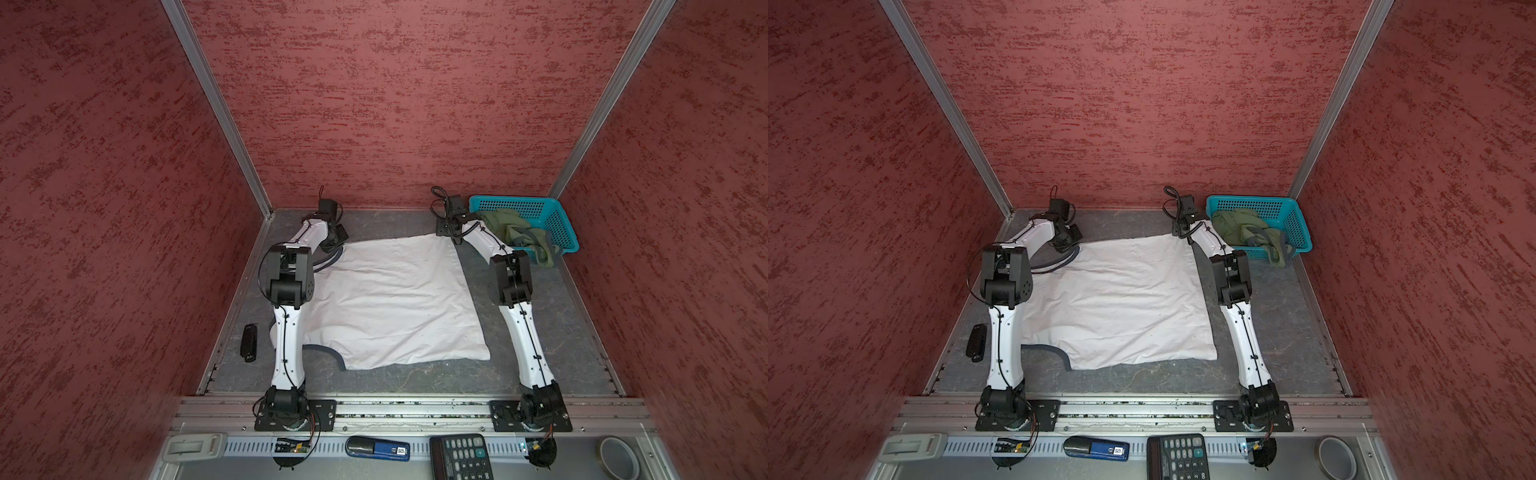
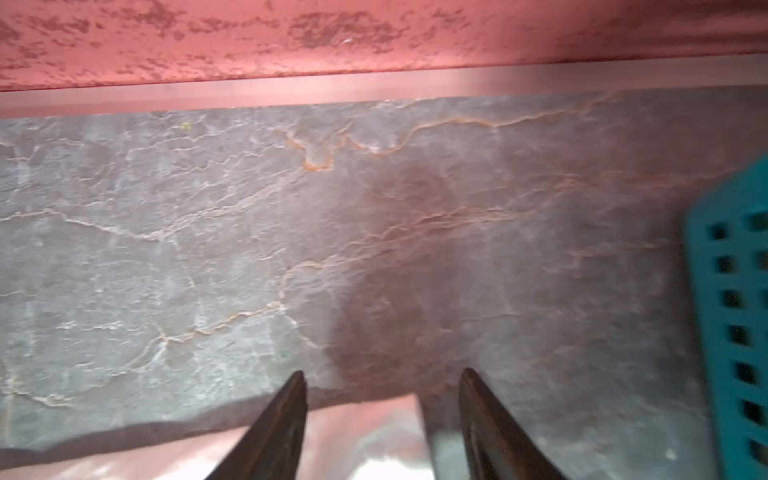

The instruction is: Fold and stack the tank tops

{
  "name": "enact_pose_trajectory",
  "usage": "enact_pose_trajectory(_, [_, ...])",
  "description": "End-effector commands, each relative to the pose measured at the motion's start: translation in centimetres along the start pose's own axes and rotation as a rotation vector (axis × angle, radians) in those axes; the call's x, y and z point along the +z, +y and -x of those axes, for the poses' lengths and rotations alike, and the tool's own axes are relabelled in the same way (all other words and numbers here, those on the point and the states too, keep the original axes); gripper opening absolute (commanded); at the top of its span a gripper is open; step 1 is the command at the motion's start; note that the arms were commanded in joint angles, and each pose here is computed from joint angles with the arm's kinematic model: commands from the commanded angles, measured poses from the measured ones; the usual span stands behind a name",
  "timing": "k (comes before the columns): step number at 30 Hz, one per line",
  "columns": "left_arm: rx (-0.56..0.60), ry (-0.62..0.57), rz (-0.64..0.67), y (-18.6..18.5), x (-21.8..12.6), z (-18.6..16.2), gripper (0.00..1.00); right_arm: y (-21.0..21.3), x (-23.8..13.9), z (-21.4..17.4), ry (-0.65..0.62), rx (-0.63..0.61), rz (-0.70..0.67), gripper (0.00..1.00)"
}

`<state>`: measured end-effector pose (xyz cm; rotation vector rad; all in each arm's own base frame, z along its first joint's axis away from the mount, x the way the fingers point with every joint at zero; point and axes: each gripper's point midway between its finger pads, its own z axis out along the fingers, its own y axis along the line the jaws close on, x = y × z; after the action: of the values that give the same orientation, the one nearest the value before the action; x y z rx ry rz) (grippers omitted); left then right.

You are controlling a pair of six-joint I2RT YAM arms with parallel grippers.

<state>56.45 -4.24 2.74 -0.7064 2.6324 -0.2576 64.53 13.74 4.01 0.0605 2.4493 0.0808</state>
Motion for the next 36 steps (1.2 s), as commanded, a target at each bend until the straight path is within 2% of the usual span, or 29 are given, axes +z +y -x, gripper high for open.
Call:
enact_pose_trajectory(1, [-0.002, 0.029, 0.016, 0.9, 0.1, -0.8, 0.05, 0.3, 0.7, -1.6, 0.067, -0.006, 0.033, 0.53])
enact_pose_trajectory(3, [0.0, 0.026, -0.001, 0.5, -0.1, -0.7, 0.04, 0.3, 0.6, -1.7, 0.072, -0.003, 0.03, 0.48])
enact_pose_trajectory(6, [0.007, 0.013, -0.034, -0.3, -0.7, -0.5, 0.0, 0.0, 0.2, -1.4, 0.067, -0.007, 0.014, 0.34])
enact_pose_trajectory(11, [0.031, -0.085, -0.114, -1.8, -3.4, 0.7, 0.0, 0.2, -2.4, 1.0, 0.005, -0.013, 0.021, 0.16])
enact_pose_trajectory(13, [0.04, -0.121, -0.139, -2.2, -4.6, 1.2, 0.0, -0.1, -3.7, 2.0, -0.03, -0.011, 0.005, 0.11])
enact_pose_trajectory(18, [0.072, -0.152, -0.168, -3.0, -6.1, 1.5, 0.0, -1.1, -7.2, 3.7, -0.128, 0.003, -0.029, 0.08])
enact_pose_trajectory(22, [0.087, -0.171, -0.183, -3.1, -6.8, 1.1, 0.0, -1.9, -9.2, 3.5, -0.176, 0.018, -0.044, 0.08])
enact_pose_trajectory(28, [0.116, -0.214, -0.221, -3.6, -9.1, -0.1, 0.0, -2.7, -11.6, 1.9, -0.225, 0.041, -0.036, 0.08])
enact_pose_trajectory(36, [0.146, -0.239, -0.261, -3.5, -11.9, -3.3, 0.0, -2.7, -15.1, -1.0, -0.253, 0.108, 0.044, 0.08])
